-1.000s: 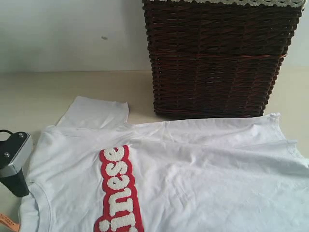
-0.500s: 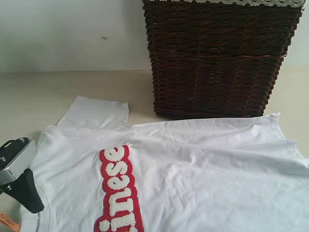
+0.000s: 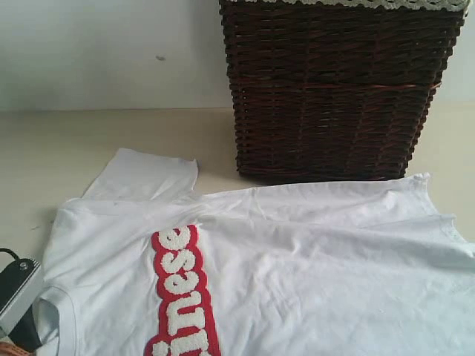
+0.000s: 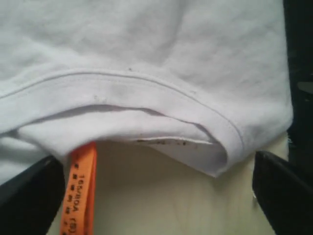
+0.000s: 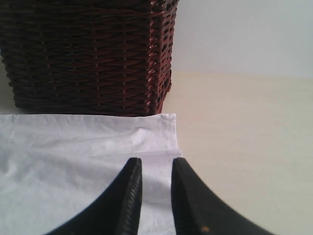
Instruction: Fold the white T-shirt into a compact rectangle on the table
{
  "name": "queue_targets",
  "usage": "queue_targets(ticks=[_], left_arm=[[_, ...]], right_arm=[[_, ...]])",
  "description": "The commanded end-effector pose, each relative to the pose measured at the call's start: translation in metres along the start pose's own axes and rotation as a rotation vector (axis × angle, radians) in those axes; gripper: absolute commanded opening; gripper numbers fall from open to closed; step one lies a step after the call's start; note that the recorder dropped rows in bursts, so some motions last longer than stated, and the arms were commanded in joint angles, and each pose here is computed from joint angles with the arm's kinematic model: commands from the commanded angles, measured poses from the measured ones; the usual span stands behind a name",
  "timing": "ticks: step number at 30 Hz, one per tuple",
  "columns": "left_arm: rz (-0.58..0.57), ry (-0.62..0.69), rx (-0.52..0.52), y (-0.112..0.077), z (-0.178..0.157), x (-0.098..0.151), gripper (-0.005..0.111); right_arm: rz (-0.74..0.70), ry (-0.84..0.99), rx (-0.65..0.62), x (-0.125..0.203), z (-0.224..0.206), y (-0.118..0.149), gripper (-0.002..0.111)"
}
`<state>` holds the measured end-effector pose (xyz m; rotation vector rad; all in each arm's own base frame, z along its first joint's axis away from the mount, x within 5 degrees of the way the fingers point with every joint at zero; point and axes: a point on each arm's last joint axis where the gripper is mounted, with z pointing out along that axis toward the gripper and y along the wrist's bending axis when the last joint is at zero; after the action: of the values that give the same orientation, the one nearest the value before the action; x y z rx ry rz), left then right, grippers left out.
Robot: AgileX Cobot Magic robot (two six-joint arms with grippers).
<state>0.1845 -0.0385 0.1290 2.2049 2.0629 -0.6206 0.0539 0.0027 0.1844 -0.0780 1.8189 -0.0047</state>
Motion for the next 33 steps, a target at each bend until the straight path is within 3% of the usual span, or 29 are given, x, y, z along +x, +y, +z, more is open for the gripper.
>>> queue_targets(ticks=[1,7,16,19,22,23,27,33], left_arm=[[0.006,0.005,-0.027,0.002,0.0,0.0,0.105],[-0.001,0.043,-0.159,0.014,-0.001,0.003,0.105],[-0.039,0.043,-0.094,0.004,-0.013,0.002,0.105],[-0.099,0.0,-0.095,0.002,-0.04,-0.007,0.105],[-0.167,-0.132,-0.036,-0.004,-0.069,-0.026,0.105],[-0.177,-0.172,-0.063,-0.003,-0.074,-0.031,0.105],[-0.226,-0.25,-0.062,-0.005,-0.072,-0.037,0.105],[-0.232,-0.259,-0.059,-0.005,-0.071,-0.038,0.105]], right_arm=[[-0.004,-0.013,0.001,0.0,0.0,0.0,0.023],[-0.004,-0.013,0.001,0.0,0.0,0.0,0.023],[-0.004,-0.013,0.001,0.0,0.0,0.0,0.023],[-0.004,-0.013,0.001,0.0,0.0,0.0,0.023],[-0.004,-0.013,0.001,0.0,0.0,0.0,0.023],[-0.004,-0.013,0.001,0.0,0.0,0.0,0.023],[-0.001,-0.011,-0.001,0.001,0.0,0.0,0.023],[-0.001,-0.011,-0.001,0.001,0.0,0.0,0.023]])
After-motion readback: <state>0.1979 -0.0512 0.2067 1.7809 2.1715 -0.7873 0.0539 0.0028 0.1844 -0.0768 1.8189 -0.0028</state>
